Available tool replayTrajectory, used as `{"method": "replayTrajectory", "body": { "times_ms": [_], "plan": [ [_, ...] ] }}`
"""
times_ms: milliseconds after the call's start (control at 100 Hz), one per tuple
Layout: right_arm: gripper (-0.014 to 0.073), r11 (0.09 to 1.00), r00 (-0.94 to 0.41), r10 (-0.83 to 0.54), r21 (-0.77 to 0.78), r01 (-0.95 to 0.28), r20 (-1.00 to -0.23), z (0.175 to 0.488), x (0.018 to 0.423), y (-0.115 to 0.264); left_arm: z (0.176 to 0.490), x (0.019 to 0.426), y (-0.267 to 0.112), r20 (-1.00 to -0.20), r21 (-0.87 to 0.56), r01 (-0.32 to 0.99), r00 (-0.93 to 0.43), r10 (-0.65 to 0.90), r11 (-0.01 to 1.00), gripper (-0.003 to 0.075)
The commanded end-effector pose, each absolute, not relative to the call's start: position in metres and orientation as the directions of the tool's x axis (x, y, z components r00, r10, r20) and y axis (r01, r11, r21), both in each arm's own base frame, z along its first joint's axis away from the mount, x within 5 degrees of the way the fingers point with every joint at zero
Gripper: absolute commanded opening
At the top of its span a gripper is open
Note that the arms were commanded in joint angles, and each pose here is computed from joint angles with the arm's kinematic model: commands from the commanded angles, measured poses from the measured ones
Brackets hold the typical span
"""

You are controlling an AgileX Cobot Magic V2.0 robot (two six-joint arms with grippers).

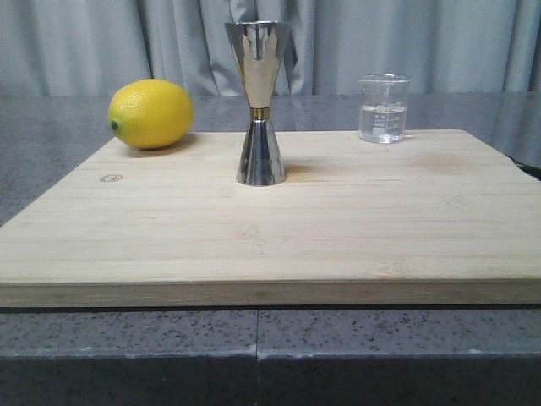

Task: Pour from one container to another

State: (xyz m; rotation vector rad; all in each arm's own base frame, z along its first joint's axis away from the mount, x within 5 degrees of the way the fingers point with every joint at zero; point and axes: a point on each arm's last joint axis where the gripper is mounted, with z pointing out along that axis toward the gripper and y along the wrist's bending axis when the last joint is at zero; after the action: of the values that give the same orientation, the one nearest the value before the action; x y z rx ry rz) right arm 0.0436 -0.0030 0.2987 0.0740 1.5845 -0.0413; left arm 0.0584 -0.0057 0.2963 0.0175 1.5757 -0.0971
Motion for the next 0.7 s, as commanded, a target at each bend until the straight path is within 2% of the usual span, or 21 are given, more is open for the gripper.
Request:
{"method": "replayTrajectory", "body": {
  "times_ms": [0, 110, 690],
  "plan": [
    [-0.0072, 0.995, 0.033, -0.034, -0.031, 0.093, -0.999, 0.326, 0.047, -0.005, 0.316, 0.063, -0.005, -0.996, -0.061, 0.063, 0.061, -0.065, 0.996, -0.0019],
    [-0.0072, 0.991, 0.045, -0.082, -0.077, 0.107, -0.996, 0.334, 0.049, -0.006, 0.316, 0.064, -0.005, -0.996, -0.061, 0.062, 0.061, -0.065, 0.996, -0.0019],
    [-0.0072, 0.991, 0.070, -0.085, -0.077, 0.107, -0.994, 0.337, 0.049, -0.006, 0.315, 0.064, -0.005, -0.996, -0.063, 0.062, 0.057, -0.067, 0.996, -0.0019]
  ]
}}
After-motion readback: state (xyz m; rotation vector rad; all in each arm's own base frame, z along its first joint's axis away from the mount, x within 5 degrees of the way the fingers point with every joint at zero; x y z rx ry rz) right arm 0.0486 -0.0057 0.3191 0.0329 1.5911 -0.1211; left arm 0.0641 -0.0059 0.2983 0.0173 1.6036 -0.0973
